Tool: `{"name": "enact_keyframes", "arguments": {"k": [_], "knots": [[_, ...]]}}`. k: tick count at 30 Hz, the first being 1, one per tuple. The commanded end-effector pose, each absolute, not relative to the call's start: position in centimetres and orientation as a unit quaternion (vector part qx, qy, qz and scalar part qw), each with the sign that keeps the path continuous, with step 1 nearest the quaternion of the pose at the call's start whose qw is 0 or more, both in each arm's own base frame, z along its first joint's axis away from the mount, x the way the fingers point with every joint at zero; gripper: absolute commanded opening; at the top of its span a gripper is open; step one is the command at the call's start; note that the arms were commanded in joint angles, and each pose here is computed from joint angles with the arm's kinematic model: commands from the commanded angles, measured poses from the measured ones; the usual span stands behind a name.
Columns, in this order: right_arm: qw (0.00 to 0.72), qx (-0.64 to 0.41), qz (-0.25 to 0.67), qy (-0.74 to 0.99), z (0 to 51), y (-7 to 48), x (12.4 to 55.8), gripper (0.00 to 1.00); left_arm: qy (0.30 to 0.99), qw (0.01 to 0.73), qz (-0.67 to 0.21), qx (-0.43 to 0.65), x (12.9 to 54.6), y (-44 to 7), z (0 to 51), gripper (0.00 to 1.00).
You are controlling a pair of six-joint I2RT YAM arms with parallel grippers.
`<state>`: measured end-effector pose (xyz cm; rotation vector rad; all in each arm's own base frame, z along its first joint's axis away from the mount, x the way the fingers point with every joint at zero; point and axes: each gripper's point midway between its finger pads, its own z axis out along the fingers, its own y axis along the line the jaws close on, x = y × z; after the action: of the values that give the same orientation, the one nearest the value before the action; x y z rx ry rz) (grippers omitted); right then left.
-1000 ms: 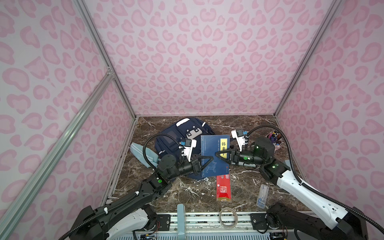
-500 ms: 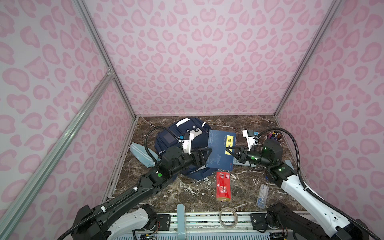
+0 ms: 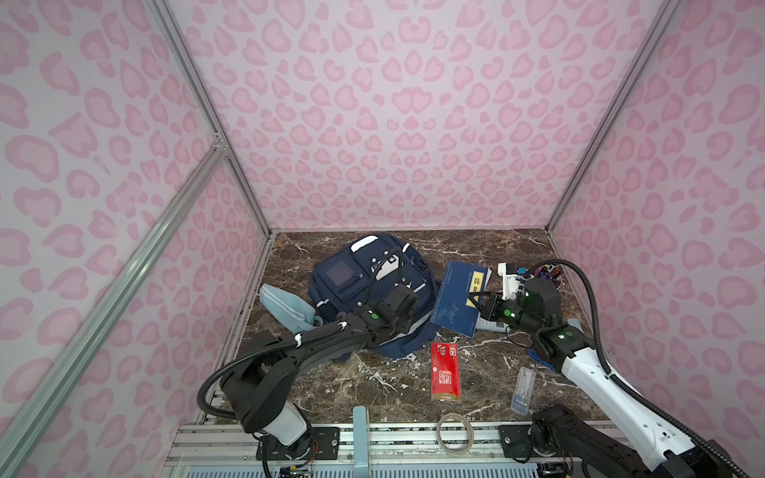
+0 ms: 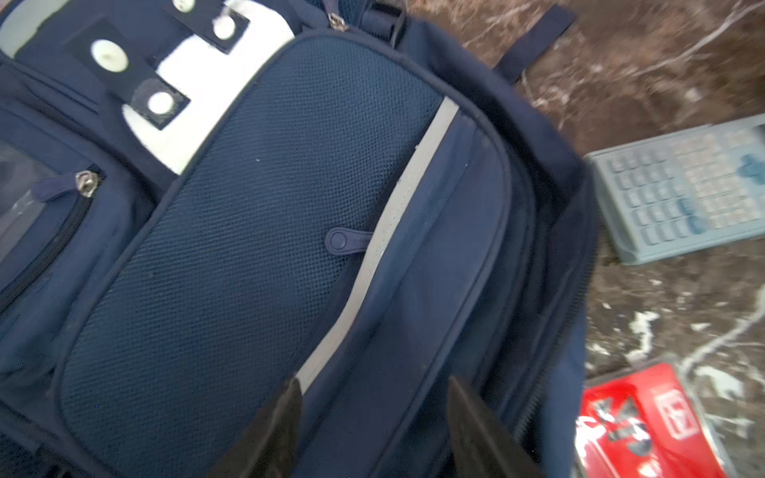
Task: Pack the student bag
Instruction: 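Lift the book and carry it over the backpack with the right gripper, then lower the book into the backpack with the right gripper while the left holds the opening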
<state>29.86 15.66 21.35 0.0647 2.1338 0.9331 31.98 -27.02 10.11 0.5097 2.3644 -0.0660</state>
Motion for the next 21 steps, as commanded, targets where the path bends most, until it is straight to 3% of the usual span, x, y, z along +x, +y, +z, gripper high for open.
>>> {"name": "enact_keyframes", "arguments": {"k": [1,4,6,8,10,11,21], "knots": [[0.405,0.036,0.353,0.843,20.9,14.8,30.5,0.00,0.910,0.348,0.035,0.224,32.7,-26.9,8.9,0.62],[0.400,0.040,0.349,0.847,20.1,14.5,30.6,0.00,0.913,0.337,0.034,0.227,33.1,-27.9,7.7,0.68],[0.397,0.041,0.349,0.848,19.7,14.6,30.7,0.00,0.915,0.332,0.051,0.225,33.6,-27.8,7.2,0.67],[0.392,0.047,0.353,0.848,19.3,14.7,30.8,0.00,0.914,0.329,0.068,0.227,33.9,-27.6,7.1,0.49],[0.384,0.058,0.355,0.850,18.7,14.7,31.0,0.00,0.912,0.332,0.065,0.234,34.0,-27.9,7.7,0.12],[0.381,0.064,0.355,0.851,18.5,14.7,31.1,0.00,0.910,0.337,0.061,0.234,34.1,-28.0,8.4,0.04],[0.370,0.114,0.420,0.821,17.9,18.5,31.4,0.00,0.888,0.403,-0.001,0.223,34.5,-28.5,18.4,0.03]]}}
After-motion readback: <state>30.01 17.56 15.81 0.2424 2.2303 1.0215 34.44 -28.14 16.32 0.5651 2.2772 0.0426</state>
